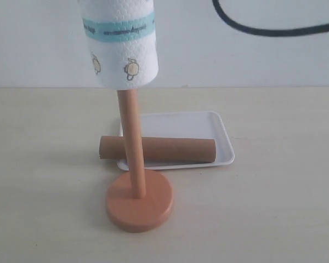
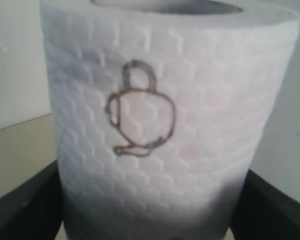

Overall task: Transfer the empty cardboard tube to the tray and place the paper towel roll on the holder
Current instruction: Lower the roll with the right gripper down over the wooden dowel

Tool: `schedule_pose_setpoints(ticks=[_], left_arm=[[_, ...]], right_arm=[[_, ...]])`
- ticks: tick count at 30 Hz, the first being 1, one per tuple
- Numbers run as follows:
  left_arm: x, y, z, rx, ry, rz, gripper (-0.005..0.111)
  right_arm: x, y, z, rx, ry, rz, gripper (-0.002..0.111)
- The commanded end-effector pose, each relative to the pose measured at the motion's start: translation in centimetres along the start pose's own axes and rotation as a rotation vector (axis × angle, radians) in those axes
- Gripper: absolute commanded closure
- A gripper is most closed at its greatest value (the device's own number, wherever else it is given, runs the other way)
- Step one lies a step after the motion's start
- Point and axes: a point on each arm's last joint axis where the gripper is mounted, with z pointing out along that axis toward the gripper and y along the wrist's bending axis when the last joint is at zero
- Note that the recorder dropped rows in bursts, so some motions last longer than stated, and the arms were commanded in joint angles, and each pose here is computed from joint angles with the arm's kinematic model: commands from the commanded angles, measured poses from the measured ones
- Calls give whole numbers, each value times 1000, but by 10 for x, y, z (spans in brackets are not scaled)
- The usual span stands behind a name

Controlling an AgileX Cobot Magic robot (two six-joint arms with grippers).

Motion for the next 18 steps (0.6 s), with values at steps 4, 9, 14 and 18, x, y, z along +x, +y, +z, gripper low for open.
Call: schedule_pose_setpoints(ticks=[4,9,14,18], left_arm=[[0,0,0,-3,-10,-7,103],[0,0,0,-3,-10,-7,103],[0,0,0,-3,-10,-7,103],[0,0,0,-3,-10,-7,103]], right_arm=[[56,-8,13,128,-74,16,109],[92,-10,15,175,-67,68,109],[122,-7,13,194,-49,124,109],[137,6,12,170,-58,86,109]])
